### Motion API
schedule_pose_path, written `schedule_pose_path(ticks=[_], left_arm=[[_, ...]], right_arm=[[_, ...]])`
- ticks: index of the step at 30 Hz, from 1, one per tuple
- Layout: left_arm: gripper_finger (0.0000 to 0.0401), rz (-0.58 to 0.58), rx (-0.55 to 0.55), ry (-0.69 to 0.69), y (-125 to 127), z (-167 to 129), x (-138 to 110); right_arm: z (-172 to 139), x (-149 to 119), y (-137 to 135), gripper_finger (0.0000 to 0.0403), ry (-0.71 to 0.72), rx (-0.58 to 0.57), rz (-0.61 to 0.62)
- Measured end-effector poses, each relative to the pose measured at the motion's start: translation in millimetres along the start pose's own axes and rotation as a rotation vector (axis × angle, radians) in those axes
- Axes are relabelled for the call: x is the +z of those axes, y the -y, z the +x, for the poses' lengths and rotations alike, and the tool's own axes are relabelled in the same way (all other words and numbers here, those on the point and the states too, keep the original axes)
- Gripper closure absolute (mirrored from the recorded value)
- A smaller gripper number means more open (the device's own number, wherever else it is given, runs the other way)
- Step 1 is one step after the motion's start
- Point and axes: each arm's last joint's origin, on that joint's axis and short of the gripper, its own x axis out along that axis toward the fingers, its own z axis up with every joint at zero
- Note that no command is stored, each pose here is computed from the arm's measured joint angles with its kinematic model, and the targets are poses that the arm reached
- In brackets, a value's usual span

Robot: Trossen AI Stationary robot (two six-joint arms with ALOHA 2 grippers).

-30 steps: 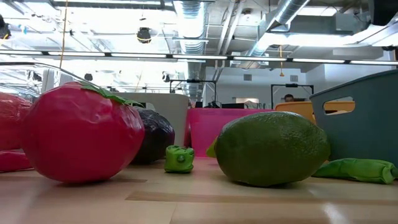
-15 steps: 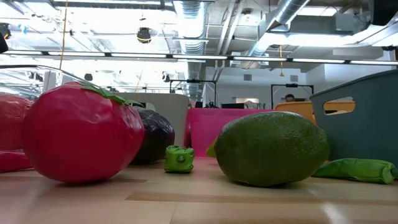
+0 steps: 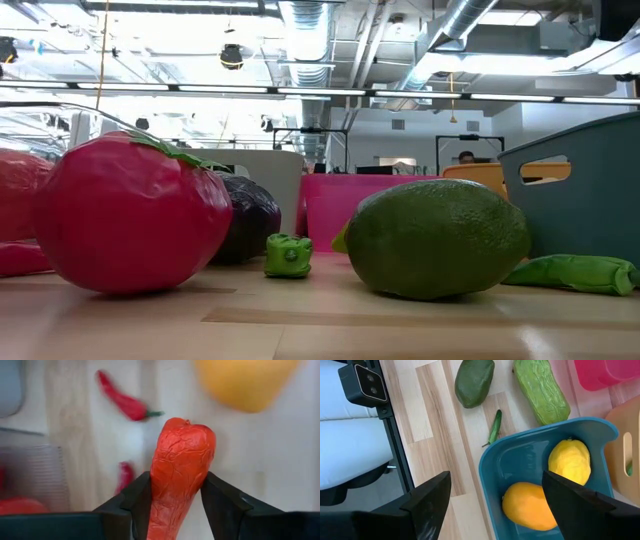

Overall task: Sort produce into baskets
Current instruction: Put the carrot into the white bin

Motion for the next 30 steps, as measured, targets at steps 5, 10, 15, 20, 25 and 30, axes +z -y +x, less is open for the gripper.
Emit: schedule_pose_path(ticks=[5, 10, 15, 20, 25, 30], left_arm=[[0.0258, 0.017, -0.061, 0.003, 7, -17, 12], [0.0259, 0.055, -0.12, 0.062, 15, -39, 28], [0.0259, 0.123, -0.119, 0.087, 14, -65, 43], [0.0259, 0.204, 0.037, 0.079, -5, -97, 54], [0.0259, 0.31, 0.277, 0.06, -34, -122, 63], [0.0259, 0.402, 0.368, 0.069, -64, -131, 73]], right_arm=[[0, 0, 0, 0.0062, 0.001, 0.0, 0.0], [0, 0, 0, 0.0062, 0.001, 0.0, 0.0], [0, 0, 0, 0.0062, 0.0, 0.0, 0.0], [0, 0, 0, 0.0062, 0.0, 0.0, 0.0], [0, 0, 0, 0.0062, 0.001, -0.001, -0.001], [0, 0, 0, 0.0062, 0.001, -0.001, -0.001]])
